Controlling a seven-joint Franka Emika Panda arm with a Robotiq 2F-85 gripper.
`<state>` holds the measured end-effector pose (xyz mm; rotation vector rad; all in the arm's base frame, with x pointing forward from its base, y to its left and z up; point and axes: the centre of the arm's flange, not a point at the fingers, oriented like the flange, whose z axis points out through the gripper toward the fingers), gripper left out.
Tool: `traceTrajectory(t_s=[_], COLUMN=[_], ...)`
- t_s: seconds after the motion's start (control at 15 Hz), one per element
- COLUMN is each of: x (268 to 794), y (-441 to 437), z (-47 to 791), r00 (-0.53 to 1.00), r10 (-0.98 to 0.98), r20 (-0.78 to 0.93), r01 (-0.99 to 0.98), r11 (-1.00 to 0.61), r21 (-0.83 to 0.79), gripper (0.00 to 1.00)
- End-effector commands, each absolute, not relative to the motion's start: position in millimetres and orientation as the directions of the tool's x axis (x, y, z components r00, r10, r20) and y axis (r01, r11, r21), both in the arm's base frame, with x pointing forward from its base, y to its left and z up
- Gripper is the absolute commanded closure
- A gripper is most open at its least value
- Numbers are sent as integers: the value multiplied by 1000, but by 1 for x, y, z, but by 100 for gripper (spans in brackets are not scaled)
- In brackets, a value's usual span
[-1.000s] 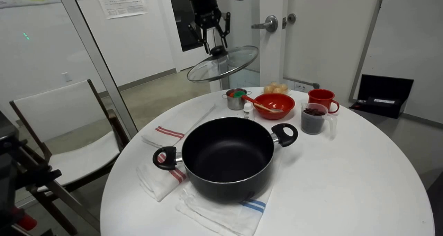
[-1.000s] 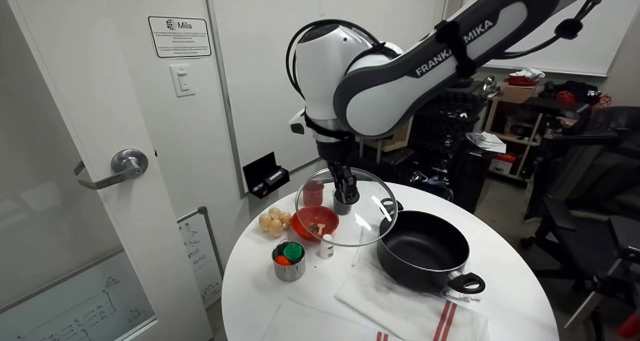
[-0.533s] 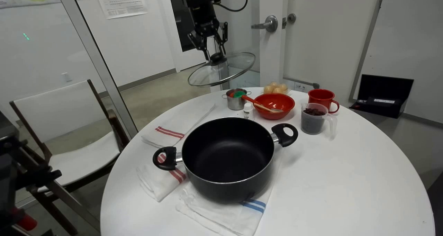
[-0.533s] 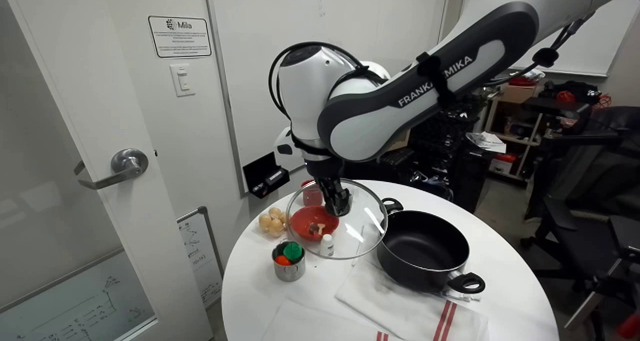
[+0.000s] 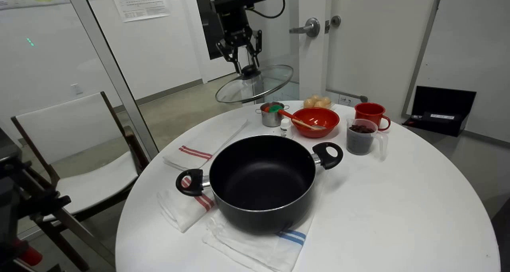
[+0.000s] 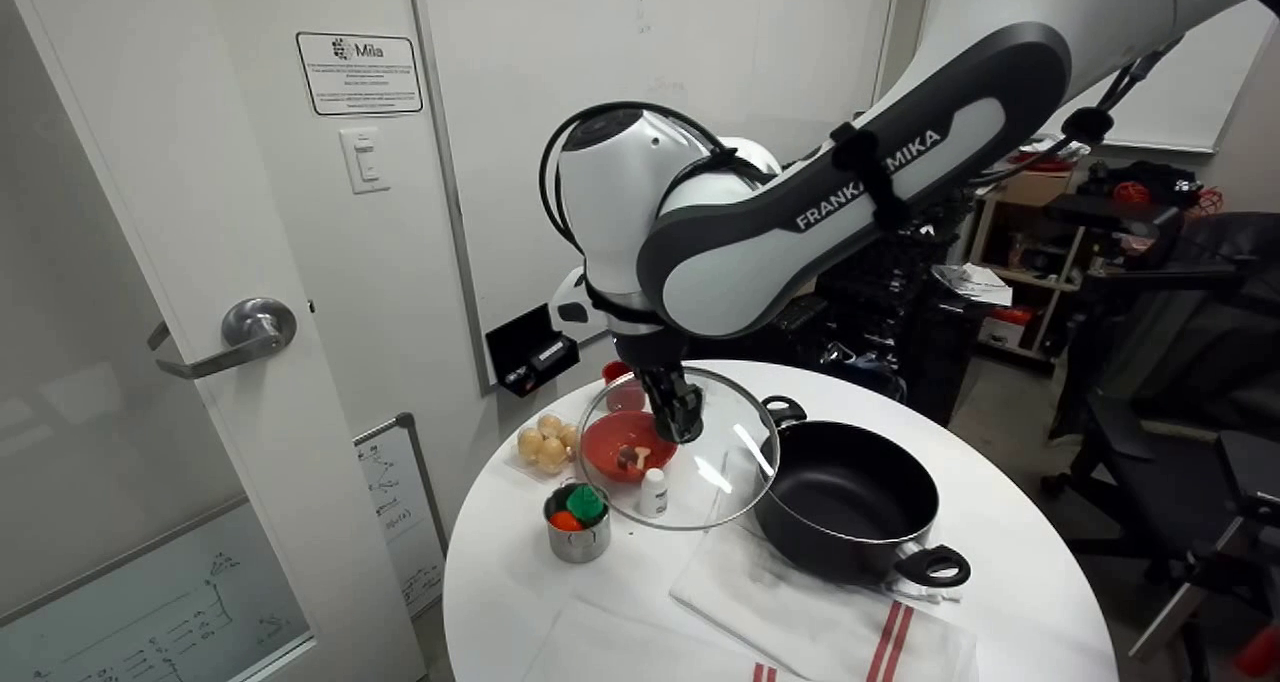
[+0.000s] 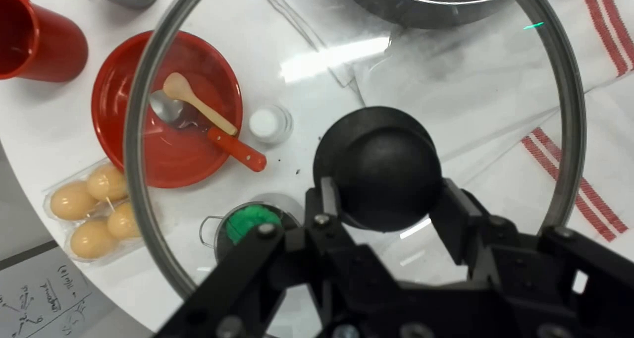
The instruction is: Move the pot's lid to the table
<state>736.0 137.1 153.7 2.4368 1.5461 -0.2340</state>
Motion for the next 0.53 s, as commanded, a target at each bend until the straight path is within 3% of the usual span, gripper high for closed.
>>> traceTrajectory(t_s=[0.0,0.47], x=[731,716], y=[158,197], z=[140,88], r00=[391,314], r10=[882,912], r20=[-261,-264], r01=[920,949], r11=[-375,-313], r21=[112,49], gripper=[76,76])
